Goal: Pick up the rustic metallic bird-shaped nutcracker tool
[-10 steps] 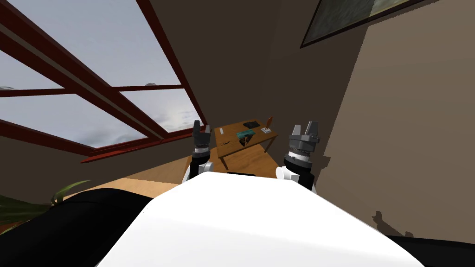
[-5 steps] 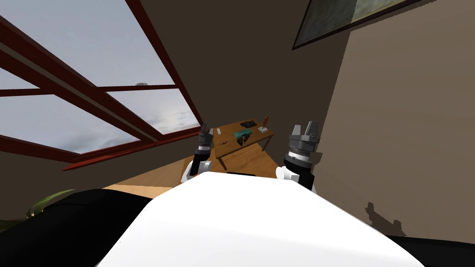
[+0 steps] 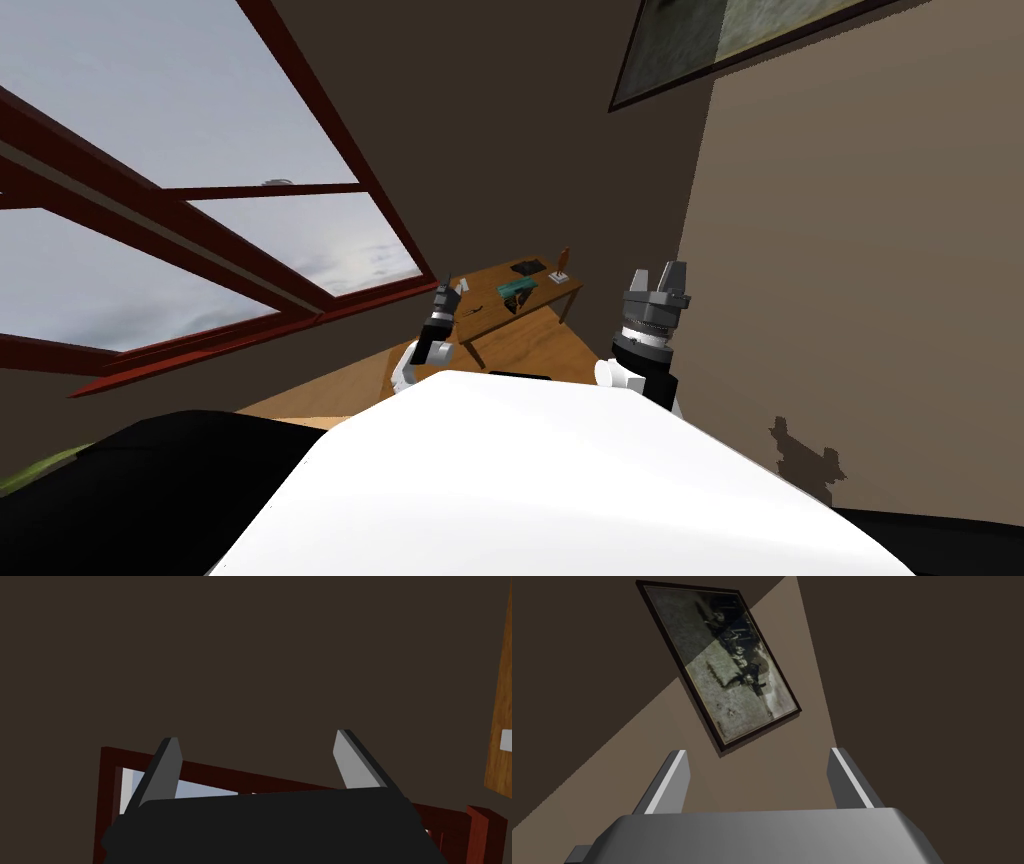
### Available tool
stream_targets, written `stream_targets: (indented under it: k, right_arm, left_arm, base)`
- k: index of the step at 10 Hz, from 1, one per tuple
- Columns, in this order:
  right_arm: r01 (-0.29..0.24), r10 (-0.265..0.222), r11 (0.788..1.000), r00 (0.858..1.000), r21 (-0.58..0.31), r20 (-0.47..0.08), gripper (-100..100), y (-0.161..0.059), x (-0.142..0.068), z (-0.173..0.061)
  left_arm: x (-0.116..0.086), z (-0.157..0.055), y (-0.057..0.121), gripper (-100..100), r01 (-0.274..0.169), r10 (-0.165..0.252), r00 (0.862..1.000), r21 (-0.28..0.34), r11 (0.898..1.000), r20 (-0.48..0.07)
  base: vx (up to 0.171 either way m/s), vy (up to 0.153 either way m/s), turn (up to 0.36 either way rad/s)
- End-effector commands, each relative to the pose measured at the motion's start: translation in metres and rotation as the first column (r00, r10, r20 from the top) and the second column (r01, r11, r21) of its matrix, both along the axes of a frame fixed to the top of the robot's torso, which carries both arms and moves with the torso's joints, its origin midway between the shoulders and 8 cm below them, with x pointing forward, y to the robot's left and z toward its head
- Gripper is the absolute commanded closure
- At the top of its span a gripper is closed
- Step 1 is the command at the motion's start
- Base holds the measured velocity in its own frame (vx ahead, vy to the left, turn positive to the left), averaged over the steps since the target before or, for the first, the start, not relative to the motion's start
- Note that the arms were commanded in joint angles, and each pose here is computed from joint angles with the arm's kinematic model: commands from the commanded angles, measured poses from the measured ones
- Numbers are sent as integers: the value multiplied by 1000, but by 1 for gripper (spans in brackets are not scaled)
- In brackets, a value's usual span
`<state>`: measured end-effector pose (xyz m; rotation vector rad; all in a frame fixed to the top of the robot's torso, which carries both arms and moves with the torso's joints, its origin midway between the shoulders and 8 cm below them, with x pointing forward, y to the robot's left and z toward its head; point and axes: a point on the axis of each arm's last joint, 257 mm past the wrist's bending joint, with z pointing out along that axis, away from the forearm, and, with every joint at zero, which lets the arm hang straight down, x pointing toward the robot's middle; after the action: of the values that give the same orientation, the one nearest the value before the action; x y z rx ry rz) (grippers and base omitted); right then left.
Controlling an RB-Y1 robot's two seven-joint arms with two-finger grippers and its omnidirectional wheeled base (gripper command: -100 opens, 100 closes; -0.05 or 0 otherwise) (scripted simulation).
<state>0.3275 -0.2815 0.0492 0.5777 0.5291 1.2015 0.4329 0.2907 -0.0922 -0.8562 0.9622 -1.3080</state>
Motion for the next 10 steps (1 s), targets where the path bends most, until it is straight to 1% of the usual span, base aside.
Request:
stream_targets:
  k: [1, 2, 3, 4, 5, 6, 7, 8, 9, 10]
  right_arm:
    - [0, 0, 1000, 1000, 0, 0, 0, 0, 0, 0]
    - [0, 0, 1000, 1000, 0, 0, 0, 0, 0, 0]
    - [0, 0, 1000, 1000, 0, 0, 0, 0, 0, 0]
    - [0, 0, 1000, 1000, 0, 0, 0, 0, 0, 0]
    - [0, 0, 1000, 1000, 0, 0, 0, 0, 0, 0]
    - [0, 0, 1000, 1000, 0, 0, 0, 0, 0, 0]
    - [0, 0, 1000, 1000, 0, 0, 0, 0, 0, 0]
    - [0, 0, 1000, 1000, 0, 0, 0, 0, 0, 0]
    - [0, 0, 1000, 1000, 0, 0, 0, 0, 0, 0]
    - [0, 0, 1000, 1000, 0, 0, 0, 0, 0, 0]
  left_arm:
    - [7, -21, 13, -100, -11, 10, 998, -11, 1000, -60]
    - [17, -39, 26, -100, -24, 22, 993, -23, 999, -117]
    - [17, -42, 27, -100, -27, 23, 992, -23, 999, -124]
    - [27, -58, 40, -100, -43, 36, 984, -36, 998, -177]
    - [27, -65, 42, -100, -47, 40, 981, -37, 998, -191]
    - [35, -78, 56, -100, -66, 52, 970, -50, 997, -237]
    - [35, -87, 59, -100, -74, 58, 964, -50, 996, -259]
    - [42, -101, 75, -100, -97, 73, 951, -64, 993, -301]
    - [42, -111, 78, -100, -106, 79, 942, -64, 992, -327]
    - [47, -126, 96, -100, -134, 96, 924, -77, 988, -369]
  base:
    - [-6, -21, -55]
    - [-6, -27, -130]
    - [-6, -18, -49]
    - [-3, -24, -122]
    - [-2, -16, -58]
    - [-1, -19, -121]
    - [-1, -16, -62]
    - [3, -26, -137]
    - [3, -21, -64]
    - [0, -23, -117]
